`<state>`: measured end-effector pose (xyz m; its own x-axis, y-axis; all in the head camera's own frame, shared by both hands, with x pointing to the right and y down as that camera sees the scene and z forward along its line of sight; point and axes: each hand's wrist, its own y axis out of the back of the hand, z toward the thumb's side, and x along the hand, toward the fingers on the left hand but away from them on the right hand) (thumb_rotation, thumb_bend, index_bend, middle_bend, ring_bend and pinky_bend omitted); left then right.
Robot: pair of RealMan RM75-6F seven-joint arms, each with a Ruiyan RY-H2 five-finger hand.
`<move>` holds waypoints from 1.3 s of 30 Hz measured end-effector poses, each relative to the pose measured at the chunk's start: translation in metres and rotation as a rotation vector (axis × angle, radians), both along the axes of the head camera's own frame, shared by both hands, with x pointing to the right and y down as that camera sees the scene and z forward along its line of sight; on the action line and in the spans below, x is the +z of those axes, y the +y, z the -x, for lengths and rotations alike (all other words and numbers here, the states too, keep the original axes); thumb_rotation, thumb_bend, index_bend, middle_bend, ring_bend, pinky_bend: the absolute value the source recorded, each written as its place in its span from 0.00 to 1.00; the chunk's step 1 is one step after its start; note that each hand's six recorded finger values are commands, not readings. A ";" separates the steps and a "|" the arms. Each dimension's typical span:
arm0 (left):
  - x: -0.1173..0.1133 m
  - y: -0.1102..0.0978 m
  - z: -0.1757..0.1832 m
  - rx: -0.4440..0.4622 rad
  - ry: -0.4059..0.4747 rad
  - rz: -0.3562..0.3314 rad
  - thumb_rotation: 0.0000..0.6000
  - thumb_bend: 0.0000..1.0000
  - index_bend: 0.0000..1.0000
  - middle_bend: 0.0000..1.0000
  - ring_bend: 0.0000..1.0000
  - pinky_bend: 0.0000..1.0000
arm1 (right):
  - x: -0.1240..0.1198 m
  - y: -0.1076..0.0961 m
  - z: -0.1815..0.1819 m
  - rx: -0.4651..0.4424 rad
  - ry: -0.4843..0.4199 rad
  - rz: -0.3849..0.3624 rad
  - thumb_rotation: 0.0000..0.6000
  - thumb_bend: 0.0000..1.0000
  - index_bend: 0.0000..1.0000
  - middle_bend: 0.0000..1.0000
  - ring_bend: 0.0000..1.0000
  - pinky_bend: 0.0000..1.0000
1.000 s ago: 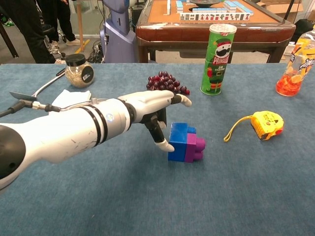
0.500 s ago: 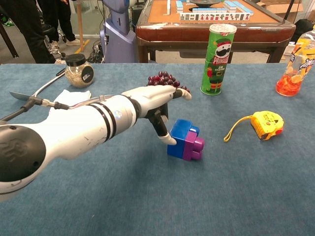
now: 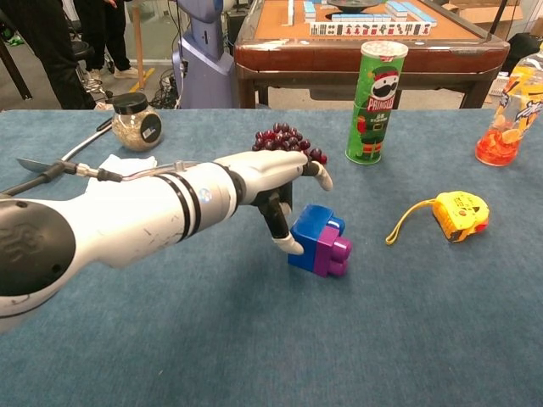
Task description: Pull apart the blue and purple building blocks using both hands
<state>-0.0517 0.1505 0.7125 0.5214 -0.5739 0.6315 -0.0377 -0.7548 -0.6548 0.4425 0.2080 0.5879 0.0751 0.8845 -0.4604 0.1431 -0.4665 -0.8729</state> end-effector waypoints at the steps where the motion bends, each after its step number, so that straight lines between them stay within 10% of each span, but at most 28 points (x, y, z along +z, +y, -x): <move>1: 0.000 0.000 -0.001 0.003 -0.003 0.000 1.00 0.00 0.24 1.00 1.00 1.00 | 0.000 0.000 0.000 0.000 0.000 0.001 1.00 0.00 0.34 0.40 0.38 0.65; 39: 0.003 0.005 -0.004 -0.011 -0.053 0.049 1.00 0.22 0.47 1.00 1.00 1.00 | 0.009 0.001 0.000 0.006 -0.014 0.018 1.00 0.00 0.34 0.40 0.38 0.65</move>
<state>-0.0477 0.1552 0.7159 0.4805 -0.5471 0.6854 -0.0126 -0.7858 -0.6184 0.4426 0.2095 0.5964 0.0764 0.8764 -0.4755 0.1580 -0.4815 -0.8621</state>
